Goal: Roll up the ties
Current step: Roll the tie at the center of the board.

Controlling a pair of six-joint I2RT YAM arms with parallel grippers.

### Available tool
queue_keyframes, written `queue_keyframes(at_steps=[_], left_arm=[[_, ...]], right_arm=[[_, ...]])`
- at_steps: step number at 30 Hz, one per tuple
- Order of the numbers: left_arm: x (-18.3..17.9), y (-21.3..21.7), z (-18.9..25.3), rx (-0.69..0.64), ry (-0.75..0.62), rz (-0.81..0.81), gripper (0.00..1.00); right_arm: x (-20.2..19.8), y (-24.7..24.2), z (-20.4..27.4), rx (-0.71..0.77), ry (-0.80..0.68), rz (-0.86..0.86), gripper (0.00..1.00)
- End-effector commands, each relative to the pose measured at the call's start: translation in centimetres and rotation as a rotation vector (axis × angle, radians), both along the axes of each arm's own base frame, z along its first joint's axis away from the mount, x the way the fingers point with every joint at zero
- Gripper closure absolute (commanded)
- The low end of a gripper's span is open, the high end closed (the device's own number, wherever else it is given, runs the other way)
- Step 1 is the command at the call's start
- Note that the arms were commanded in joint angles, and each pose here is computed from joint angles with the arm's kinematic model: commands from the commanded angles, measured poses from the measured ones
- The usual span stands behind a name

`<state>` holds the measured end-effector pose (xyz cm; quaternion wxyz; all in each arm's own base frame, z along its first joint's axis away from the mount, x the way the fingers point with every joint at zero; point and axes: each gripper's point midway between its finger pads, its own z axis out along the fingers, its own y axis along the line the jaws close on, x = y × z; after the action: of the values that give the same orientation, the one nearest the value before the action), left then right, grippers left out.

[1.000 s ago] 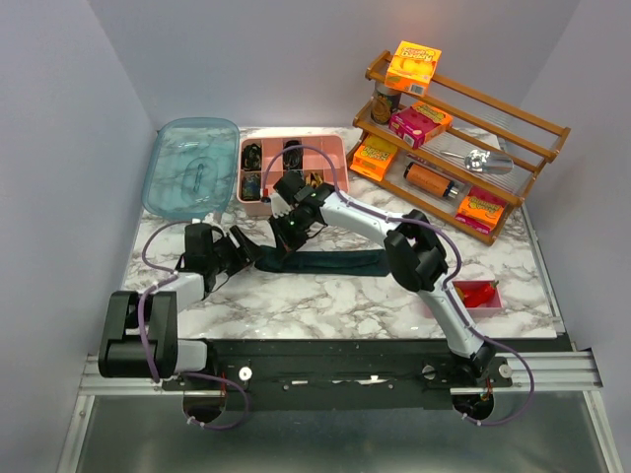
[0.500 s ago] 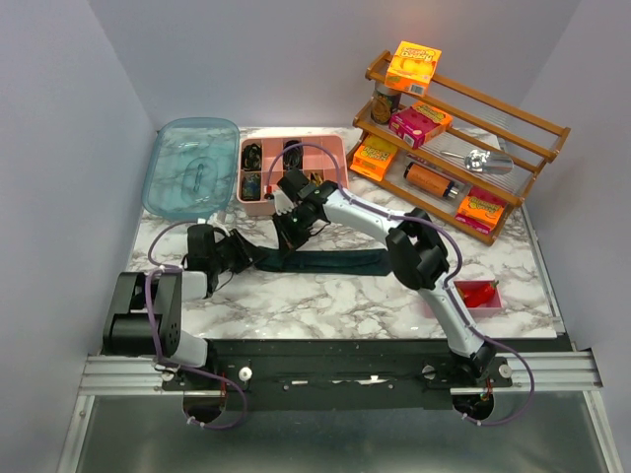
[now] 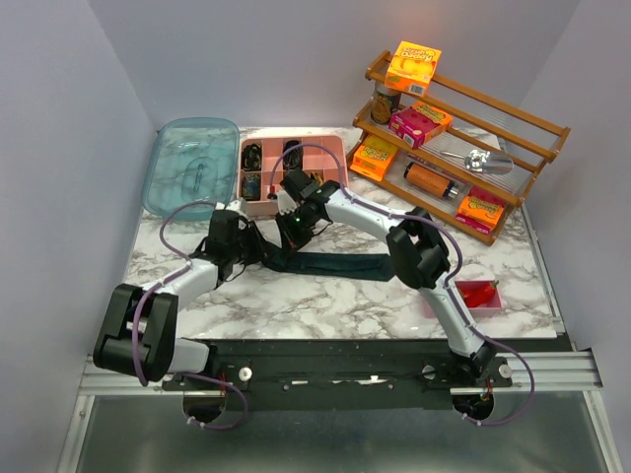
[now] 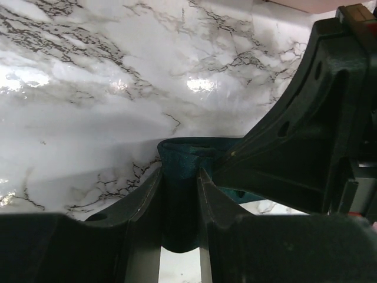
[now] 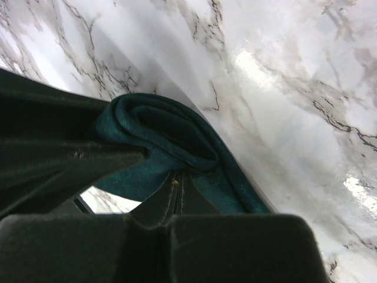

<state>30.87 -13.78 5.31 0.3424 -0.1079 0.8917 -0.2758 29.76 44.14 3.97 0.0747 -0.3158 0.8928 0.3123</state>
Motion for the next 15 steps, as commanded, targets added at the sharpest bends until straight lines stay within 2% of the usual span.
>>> queue_keyframes(at_steps=[1, 15], left_arm=[[-0.1, 0.6, 0.4, 0.151, 0.021, 0.031, 0.79], [0.3, -1.7, 3.9, 0.295, -0.058, 0.008, 0.80]], right_arm=[[-0.6, 0.1, -0.8, 0.001, 0.010, 0.017, 0.99], [-0.7, 0.3, -0.5, 0.016, 0.017, 0.015, 0.99]])
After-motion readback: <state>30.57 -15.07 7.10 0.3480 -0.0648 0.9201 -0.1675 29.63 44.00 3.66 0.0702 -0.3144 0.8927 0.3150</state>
